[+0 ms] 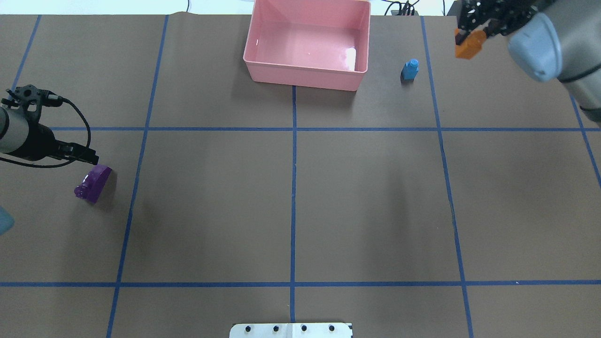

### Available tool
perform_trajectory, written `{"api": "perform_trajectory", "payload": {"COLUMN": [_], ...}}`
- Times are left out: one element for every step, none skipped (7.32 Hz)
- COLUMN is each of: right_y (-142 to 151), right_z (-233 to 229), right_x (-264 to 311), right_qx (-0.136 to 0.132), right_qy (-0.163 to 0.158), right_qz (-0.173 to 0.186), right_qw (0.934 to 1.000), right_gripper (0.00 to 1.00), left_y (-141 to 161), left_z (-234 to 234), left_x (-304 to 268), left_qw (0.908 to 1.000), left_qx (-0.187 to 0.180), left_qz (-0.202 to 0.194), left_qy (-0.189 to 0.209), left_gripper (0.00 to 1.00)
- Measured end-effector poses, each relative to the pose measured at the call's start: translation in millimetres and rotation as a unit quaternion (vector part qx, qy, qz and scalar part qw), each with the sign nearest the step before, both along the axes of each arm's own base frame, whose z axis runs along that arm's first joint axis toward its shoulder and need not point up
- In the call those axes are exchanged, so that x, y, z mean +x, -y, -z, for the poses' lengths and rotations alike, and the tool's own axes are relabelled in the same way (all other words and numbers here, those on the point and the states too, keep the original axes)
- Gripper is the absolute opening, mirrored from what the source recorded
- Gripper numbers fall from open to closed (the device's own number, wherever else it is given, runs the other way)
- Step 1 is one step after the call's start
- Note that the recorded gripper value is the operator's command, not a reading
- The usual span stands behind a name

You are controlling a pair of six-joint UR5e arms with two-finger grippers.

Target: Put all blocks into box

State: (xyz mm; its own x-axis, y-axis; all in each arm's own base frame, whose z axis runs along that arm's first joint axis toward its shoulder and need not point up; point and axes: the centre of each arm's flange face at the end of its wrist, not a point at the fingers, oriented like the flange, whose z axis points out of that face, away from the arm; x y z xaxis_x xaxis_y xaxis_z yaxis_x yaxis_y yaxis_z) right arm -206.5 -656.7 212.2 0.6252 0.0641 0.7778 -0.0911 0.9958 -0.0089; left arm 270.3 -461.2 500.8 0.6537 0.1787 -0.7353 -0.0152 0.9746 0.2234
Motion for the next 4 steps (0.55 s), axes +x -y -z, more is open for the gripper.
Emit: {"api": "perform_trajectory", "payload": {"right_y": [20.1, 33.0, 46.1, 57.1], "right_z": [21.8, 35.4, 40.1, 39.3], "right_x": [-16.2, -34.6, -52.9, -69.9], "right_qx": [0.0, 0.008, 0.025, 0.044], "right_qy": [-0.001, 0.0, 0.005, 0.011], "right_qz": [0.005, 0.012, 0.018, 0.023], "right_qw": [1.0, 0.9999, 0.9995, 0.9987], "right_gripper": [0.0, 0.0, 0.0, 0.0], "left_y": [-4.0, -7.1, -8.6, -9.1], "left_z": [-2.7, -6.4, -12.8, -20.8], "left_x": [9.5, 16.5, 22.4, 27.3], "left_qw": [1.0, 0.9999, 0.9998, 0.9996], "left_qx": [0.0, -0.001, -0.004, -0.008], "left_qz": [-0.006, -0.011, -0.016, -0.021], "left_qy": [0.005, 0.009, 0.014, 0.02], "left_gripper": [1.0, 0.99, 0.98, 0.93]}}
